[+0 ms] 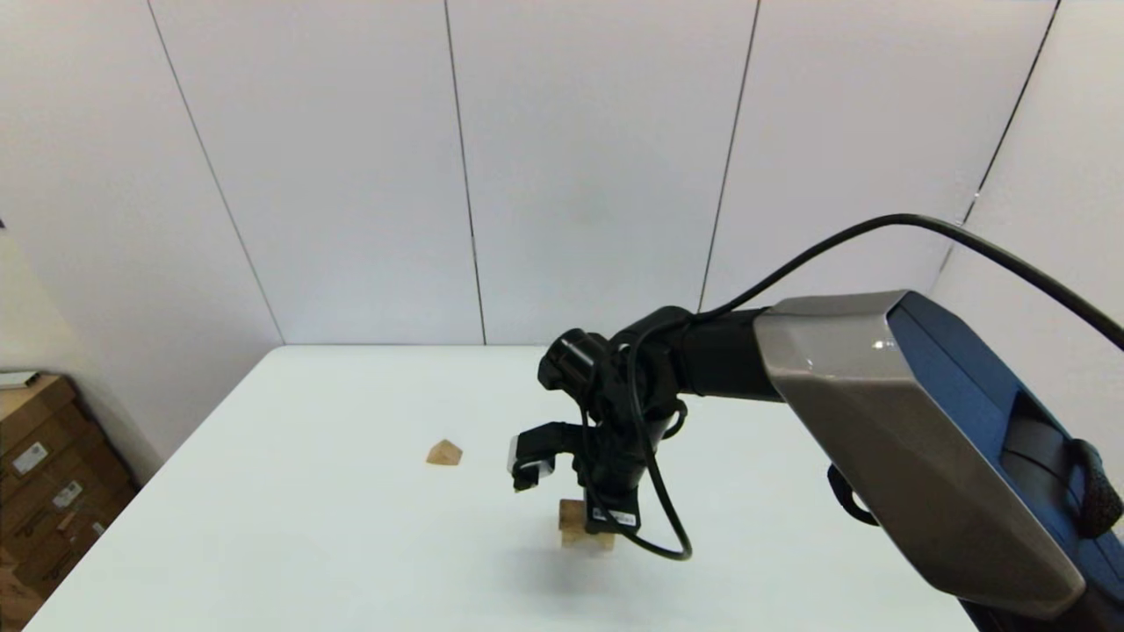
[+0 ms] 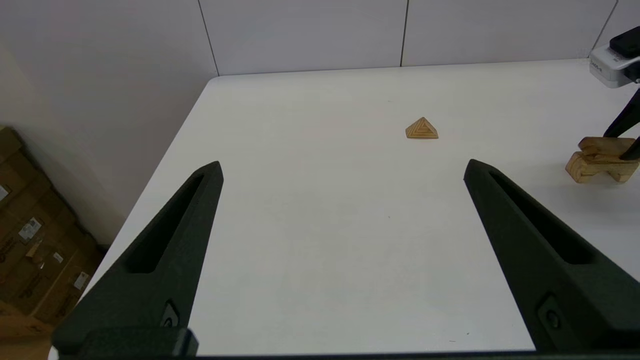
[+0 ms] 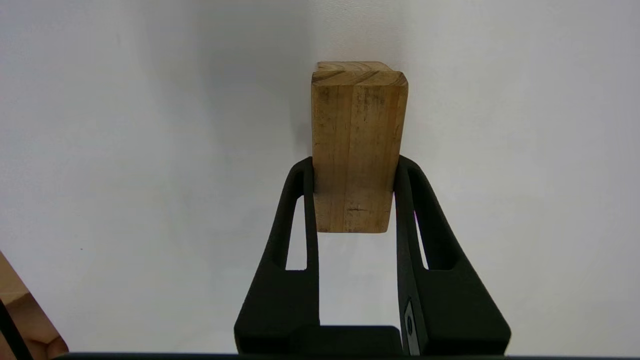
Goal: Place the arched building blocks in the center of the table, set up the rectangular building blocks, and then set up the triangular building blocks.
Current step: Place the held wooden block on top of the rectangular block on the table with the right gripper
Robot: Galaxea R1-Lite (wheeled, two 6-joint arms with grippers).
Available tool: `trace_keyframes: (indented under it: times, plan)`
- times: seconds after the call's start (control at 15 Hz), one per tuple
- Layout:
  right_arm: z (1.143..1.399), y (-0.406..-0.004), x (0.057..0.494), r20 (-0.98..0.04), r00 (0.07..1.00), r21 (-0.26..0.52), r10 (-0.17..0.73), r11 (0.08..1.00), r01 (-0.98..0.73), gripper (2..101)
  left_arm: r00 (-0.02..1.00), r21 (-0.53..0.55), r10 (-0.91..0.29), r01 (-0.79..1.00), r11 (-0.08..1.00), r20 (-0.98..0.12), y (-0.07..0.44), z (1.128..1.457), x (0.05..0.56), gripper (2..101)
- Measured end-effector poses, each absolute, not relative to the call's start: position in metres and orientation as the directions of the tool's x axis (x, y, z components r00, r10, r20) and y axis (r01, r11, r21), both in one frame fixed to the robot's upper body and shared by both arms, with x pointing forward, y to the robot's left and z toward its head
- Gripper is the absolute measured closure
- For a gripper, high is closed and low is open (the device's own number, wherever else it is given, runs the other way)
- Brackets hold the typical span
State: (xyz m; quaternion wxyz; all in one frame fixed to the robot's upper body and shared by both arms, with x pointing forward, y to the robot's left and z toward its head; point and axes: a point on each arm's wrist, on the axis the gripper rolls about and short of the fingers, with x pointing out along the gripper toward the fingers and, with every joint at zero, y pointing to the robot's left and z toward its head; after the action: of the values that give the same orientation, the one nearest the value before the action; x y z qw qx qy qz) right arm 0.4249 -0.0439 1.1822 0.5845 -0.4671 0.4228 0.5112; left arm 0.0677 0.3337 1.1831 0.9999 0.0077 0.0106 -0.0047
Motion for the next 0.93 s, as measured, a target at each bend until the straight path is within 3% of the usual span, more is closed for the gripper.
trace_keyframes:
  times: [0.93]
  plan:
    - [1.1813,-0.0438,0.4249,-0.973,0.122,-0.117,0.197,0.037,-0.992,78.2,1.0,0.015,-0.009,0.009,1.0,-0.022,0.3337,1.183,0.0677,5.4]
